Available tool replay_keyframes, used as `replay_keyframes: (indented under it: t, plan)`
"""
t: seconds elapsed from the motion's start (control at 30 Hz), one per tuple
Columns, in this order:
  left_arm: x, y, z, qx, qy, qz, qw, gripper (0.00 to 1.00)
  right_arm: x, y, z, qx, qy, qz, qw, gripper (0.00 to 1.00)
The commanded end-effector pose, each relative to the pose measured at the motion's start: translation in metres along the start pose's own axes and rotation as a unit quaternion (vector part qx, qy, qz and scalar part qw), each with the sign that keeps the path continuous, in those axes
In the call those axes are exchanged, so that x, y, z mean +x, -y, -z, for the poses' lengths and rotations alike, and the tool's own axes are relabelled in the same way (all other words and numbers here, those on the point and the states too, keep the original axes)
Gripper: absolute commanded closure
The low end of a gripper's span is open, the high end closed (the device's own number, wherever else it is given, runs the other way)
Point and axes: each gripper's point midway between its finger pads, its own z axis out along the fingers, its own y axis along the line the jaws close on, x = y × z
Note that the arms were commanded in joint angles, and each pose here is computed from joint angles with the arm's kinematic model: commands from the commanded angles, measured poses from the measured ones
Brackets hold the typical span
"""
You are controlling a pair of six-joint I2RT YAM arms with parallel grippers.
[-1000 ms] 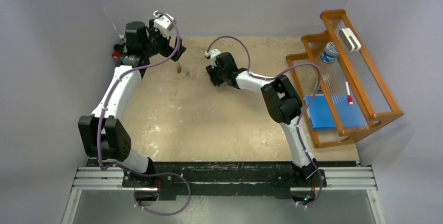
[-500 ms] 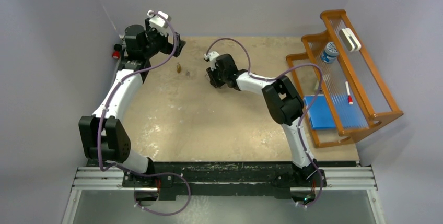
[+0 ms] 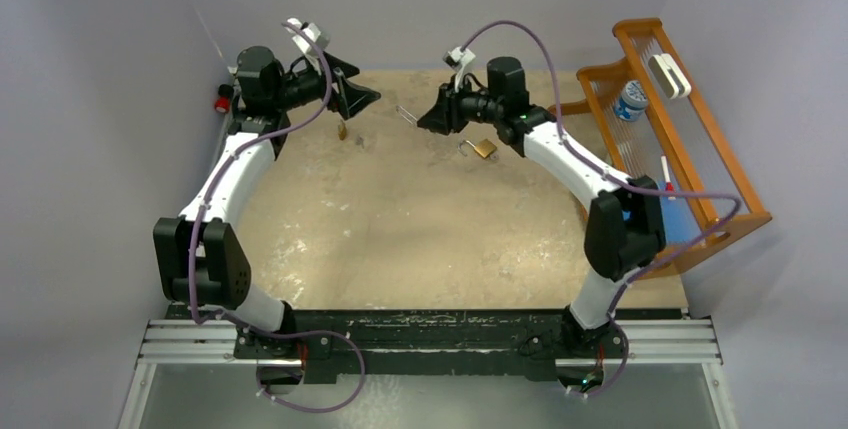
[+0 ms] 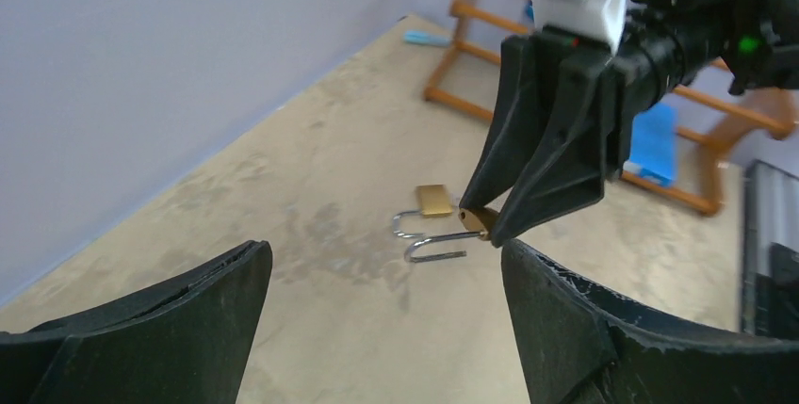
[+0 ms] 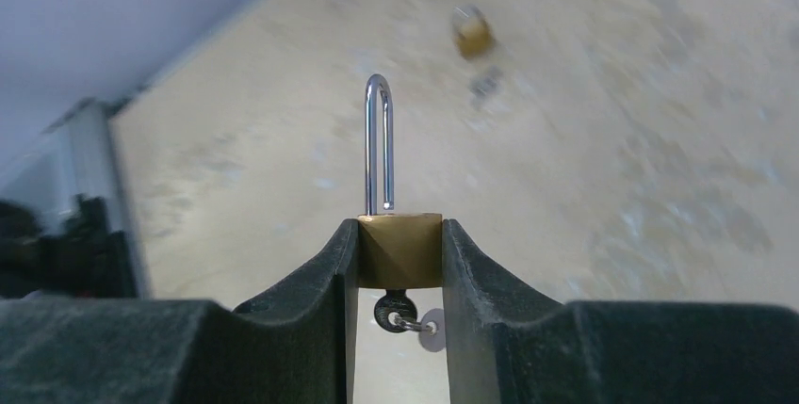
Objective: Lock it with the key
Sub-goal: Pick up the lock from the center of the board.
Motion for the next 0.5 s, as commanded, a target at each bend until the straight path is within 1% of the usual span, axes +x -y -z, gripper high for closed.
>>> replay_keyframes:
  t: [0.0,0.03,0.1,0.17,0.37,0.47]
  plan:
    - [-0.028,0.049,-0.003,0.135,0.046,0.016,0.990,0.09,-0.041,-0.067,0.037,-0.142,0.035,0.011,0.989,0.98]
    - [-0.035,0.061,-0.004,0.159,0.064,0.002,0.985,0.09,-0.045,-0.072,0.044,-0.156,0.037,0.007,0.987,0.98]
    - [-0.038,0.084,-0.006,0.196,0.076,0.004,0.978,0.09,-0.052,-0.078,0.054,-0.169,0.040,0.002,0.985,0.98]
    - [-0.035,0.100,-0.010,0.223,0.070,0.008,0.972,0.11,-0.057,-0.083,0.061,-0.171,0.042,0.003,0.984,0.97]
    - [-0.031,0.118,-0.009,0.270,0.050,-0.003,0.962,0.19,-0.064,-0.091,0.073,-0.167,0.053,0.006,0.984,0.97]
    - [-0.025,0.116,-0.010,0.268,0.040,-0.008,0.963,0.20,-0.065,-0.094,0.074,-0.171,0.053,0.007,0.984,0.96]
